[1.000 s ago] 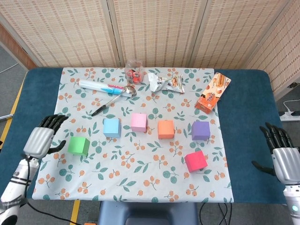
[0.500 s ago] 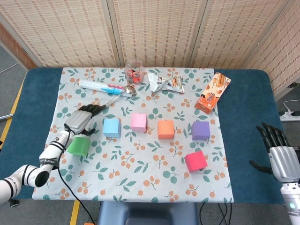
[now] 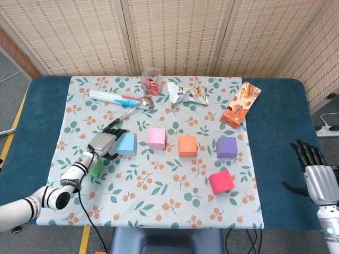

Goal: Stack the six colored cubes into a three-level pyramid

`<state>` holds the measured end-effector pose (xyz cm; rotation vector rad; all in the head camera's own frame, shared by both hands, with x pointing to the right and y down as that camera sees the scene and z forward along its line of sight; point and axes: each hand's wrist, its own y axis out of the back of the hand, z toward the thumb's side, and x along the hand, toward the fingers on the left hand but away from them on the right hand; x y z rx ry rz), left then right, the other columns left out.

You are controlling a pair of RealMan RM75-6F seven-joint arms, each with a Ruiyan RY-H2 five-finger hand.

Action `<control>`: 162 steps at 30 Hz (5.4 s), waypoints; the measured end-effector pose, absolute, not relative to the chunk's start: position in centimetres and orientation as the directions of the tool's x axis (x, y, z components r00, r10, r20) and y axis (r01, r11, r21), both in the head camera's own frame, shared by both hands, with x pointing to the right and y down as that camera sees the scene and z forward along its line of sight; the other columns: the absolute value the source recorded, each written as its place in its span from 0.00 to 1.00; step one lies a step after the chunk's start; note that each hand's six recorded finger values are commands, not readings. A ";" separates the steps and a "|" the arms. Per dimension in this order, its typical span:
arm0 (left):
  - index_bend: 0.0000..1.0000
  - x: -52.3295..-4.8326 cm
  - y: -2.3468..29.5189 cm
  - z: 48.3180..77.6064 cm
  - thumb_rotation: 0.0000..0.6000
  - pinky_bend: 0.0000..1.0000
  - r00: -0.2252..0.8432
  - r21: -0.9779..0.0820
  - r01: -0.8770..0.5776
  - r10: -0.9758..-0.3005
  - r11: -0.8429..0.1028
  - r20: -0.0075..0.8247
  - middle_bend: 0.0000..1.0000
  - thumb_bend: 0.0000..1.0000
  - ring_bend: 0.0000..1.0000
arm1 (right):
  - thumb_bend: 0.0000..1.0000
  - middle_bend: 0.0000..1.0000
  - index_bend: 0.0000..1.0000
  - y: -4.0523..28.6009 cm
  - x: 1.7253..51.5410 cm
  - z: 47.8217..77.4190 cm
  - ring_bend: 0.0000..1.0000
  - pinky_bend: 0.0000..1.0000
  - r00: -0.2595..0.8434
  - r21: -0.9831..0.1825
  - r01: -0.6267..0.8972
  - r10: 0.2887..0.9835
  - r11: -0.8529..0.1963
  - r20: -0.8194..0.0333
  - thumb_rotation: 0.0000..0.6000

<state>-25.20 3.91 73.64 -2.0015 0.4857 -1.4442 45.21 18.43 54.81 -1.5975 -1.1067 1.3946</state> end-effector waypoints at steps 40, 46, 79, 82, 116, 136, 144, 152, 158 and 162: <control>0.29 -18.3 -0.7 74.7 1.00 0.21 0.405 -0.724 0.086 -0.640 -0.684 0.652 0.36 0.36 0.32 | 0.00 0.11 0.00 18.7 46.2 54.7 0.03 0.18 -0.013 -0.923 0.127 0.930 -0.364 -0.368 1.00; 0.28 -18.2 -0.6 75.1 1.00 0.21 0.403 -0.719 0.096 -0.634 -0.689 0.661 0.35 0.36 0.32 | 0.00 0.11 0.00 18.7 46.3 54.8 0.03 0.18 -0.017 -0.921 0.127 0.928 -0.367 -0.372 1.00; 0.02 -18.1 -0.1 75.9 1.00 0.21 0.386 -0.682 0.093 -0.605 -0.725 0.696 0.05 0.36 0.06 | 0.00 0.11 0.00 19.1 46.8 54.6 0.03 0.18 -0.022 -0.922 0.138 0.930 -0.361 -0.368 1.00; 0.00 -18.0 0.0 75.8 1.00 0.19 0.386 -0.677 0.084 -0.602 -0.731 0.699 0.00 0.36 0.01 | 0.00 0.11 0.00 19.1 46.8 54.6 0.03 0.18 -0.022 -0.924 0.138 0.931 -0.358 -0.364 1.00; 0.06 -27.9 5.8 61.8 1.00 0.11 0.438 -0.881 0.016 -0.789 -0.473 0.431 0.00 0.36 0.00 | 0.00 0.23 0.17 5.7 22.1 67.9 0.05 0.21 0.469 -0.682 0.116 0.645 -0.722 -0.603 1.00; 0.06 -28.2 6.0 61.7 1.00 0.11 0.447 -0.856 -0.038 -0.775 -0.515 0.446 0.00 0.36 0.00 | 0.12 0.29 0.33 4.1 19.4 74.5 0.11 0.22 0.382 -0.628 0.132 0.624 -0.767 -0.682 1.00; 0.05 -28.1 5.9 61.8 1.00 0.11 0.454 -0.852 -0.046 -0.771 -0.521 0.447 0.00 0.36 0.00 | 0.23 0.41 0.51 3.4 19.4 75.3 0.21 0.23 0.349 -0.624 0.181 0.642 -0.760 -0.682 1.00; 0.06 -28.2 5.9 61.6 1.00 0.11 0.458 -0.853 -0.056 -0.773 -0.518 0.439 0.00 0.36 0.00 | 0.24 0.46 0.58 2.1 19.1 74.3 0.26 0.23 0.329 -0.645 0.238 0.685 -0.726 -0.650 1.00; 0.05 -28.2 5.9 61.5 1.00 0.11 0.463 -0.855 -0.060 -0.773 -0.516 0.434 0.00 0.36 0.00 | 0.24 0.46 0.58 0.8 18.1 73.8 0.26 0.23 0.320 -0.654 0.248 0.698 -0.714 -0.641 1.00; 0.05 -28.1 5.8 61.5 1.00 0.11 0.464 -0.855 -0.056 -0.771 -0.516 0.436 0.00 0.36 0.00 | 0.24 0.46 0.58 0.2 16.7 73.9 0.26 0.23 0.323 -0.657 0.235 0.695 -0.717 -0.643 1.00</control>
